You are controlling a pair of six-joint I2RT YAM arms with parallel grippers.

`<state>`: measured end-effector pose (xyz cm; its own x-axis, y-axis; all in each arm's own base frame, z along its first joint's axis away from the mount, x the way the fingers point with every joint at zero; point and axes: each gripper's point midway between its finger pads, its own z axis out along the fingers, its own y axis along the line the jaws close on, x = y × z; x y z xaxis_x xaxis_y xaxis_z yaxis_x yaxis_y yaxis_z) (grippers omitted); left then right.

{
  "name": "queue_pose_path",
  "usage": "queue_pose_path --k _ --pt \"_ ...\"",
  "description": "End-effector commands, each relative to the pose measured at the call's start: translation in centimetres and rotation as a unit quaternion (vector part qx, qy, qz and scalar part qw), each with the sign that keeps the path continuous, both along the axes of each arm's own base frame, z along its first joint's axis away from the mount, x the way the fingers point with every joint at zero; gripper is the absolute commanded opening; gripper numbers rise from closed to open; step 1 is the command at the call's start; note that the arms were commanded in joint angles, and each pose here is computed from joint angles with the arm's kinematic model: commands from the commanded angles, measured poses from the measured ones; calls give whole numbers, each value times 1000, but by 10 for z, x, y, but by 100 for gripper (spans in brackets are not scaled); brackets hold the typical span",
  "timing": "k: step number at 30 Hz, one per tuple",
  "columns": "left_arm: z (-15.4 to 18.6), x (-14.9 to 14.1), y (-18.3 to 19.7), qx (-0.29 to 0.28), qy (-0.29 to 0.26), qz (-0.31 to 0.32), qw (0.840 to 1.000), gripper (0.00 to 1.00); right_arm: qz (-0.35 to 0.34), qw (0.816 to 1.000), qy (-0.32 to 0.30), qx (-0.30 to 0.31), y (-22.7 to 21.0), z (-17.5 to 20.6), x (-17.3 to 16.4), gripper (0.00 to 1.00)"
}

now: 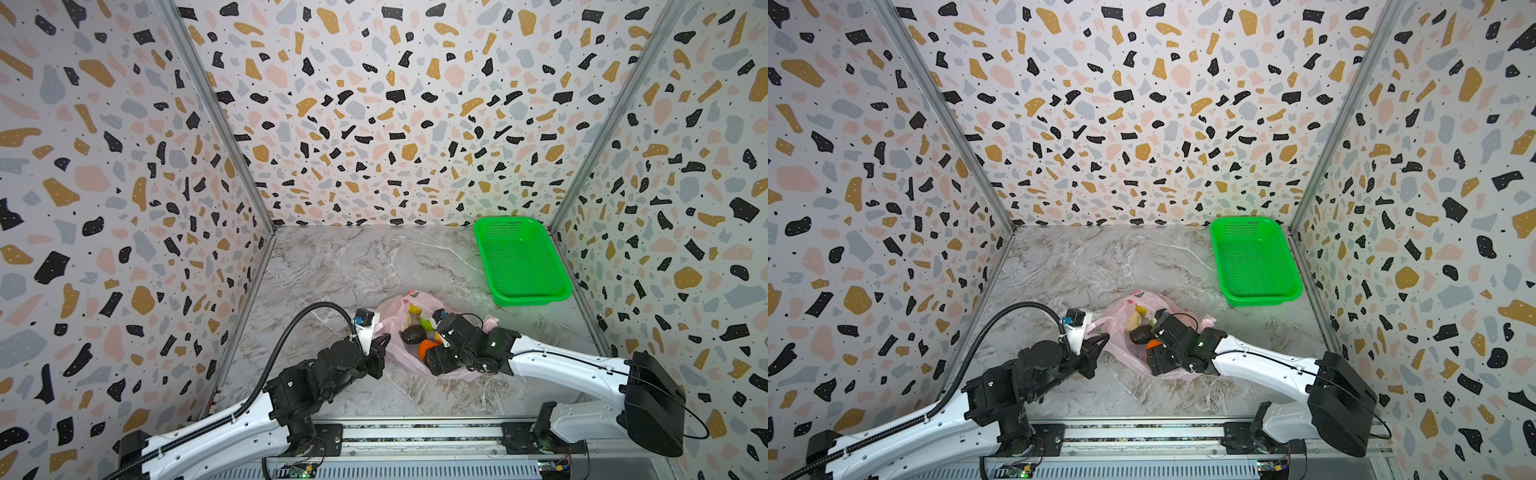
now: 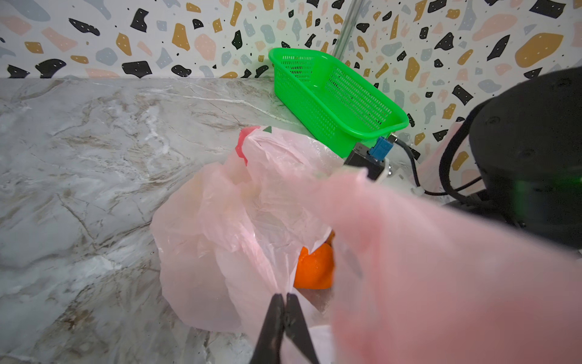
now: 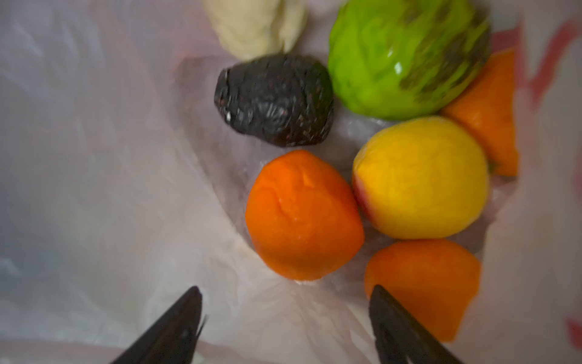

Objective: Untie the knot of the plastic bag and take out the fruit
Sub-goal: Open the plastic bag at the center of the table.

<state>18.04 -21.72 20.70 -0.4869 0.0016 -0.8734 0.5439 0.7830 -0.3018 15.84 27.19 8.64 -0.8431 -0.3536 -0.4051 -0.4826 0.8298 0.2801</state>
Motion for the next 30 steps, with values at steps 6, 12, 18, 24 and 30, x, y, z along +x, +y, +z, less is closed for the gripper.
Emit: queue_pose_path --k 6,12,18,24,30 --pt "-6 -23 -6 -6 43 -45 998 0 -3 997 67 -39 -32 -15 -48 96" --pt "-11 -20 4 4 33 -24 999 0 24 999 33 15 7 36 -20 96" --pt "-21 -18 -1 20 35 -27 999 0 29 999 2 43 28 65 7 95" --pt "-29 -17 6 27 39 -13 999 0 16 998 9 60 41 50 22 84" --pt "-24 -13 16 22 36 14 999 0 20 999 21 18 40 19 3 71"
